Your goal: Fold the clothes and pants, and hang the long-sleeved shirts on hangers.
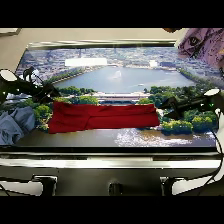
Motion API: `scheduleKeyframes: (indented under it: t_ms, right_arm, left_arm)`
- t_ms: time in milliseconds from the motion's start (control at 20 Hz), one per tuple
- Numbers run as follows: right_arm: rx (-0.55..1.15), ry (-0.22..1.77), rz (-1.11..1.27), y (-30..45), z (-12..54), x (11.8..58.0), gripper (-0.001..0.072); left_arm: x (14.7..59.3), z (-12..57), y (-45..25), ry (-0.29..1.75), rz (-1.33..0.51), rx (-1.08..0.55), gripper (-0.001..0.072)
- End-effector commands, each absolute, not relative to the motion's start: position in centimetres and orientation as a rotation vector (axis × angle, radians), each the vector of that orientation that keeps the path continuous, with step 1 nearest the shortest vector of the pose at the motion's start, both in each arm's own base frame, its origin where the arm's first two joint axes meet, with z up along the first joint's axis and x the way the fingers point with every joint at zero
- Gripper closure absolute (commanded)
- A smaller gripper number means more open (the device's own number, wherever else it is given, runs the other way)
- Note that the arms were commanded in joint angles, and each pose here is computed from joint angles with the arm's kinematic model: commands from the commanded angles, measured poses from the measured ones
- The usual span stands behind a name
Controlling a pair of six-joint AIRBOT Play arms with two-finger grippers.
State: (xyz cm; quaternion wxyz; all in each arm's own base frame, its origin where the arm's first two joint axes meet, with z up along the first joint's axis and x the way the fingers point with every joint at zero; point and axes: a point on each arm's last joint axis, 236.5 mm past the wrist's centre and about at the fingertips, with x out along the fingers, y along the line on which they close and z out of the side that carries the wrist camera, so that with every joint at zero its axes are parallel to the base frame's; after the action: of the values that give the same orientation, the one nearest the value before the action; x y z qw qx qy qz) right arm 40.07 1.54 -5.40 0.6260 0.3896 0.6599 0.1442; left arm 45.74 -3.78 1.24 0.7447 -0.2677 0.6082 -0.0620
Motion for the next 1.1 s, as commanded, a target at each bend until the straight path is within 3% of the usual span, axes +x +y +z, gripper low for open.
scheduleKeyframes:
  t_ms: [0,300,450,550,600,700,1050]
  right_arm:
    - [0.909,1.520,0.386,2.8,-6.9,40.6,0.0010]
    - [0.888,1.545,0.372,5.5,-9.9,41.5,0.0035]
    - [0.837,1.554,0.395,7.7,-10.4,41.7,0.0153]
    - [0.800,1.544,0.407,9.0,-10.6,42.0,0.0475]
    - [0.792,1.535,0.408,9.3,-10.5,42.2,0.0662]
    - [0.783,1.492,0.382,9.1,-9.3,43.0,0.0682]
    - [0.606,1.388,0.135,4.2,0.1,41.3,0.0683]
  left_arm:
    - [45.7,1.9,-3.7,1.325,-0.136,-0.579,0.0168]
    - [45.7,1.9,-3.7,1.324,-0.136,-0.578,0.0169]
    - [45.7,1.9,-3.7,1.324,-0.137,-0.578,0.0169]
    - [45.7,1.9,-4.0,1.326,-0.141,-0.575,0.0193]
    - [45.6,1.9,-4.3,1.328,-0.148,-0.570,0.0289]
    - [45.6,1.9,-5.3,1.333,-0.167,-0.554,0.0685]
    - [46.8,0.1,-20.1,1.320,-0.332,-0.622,0.0688]
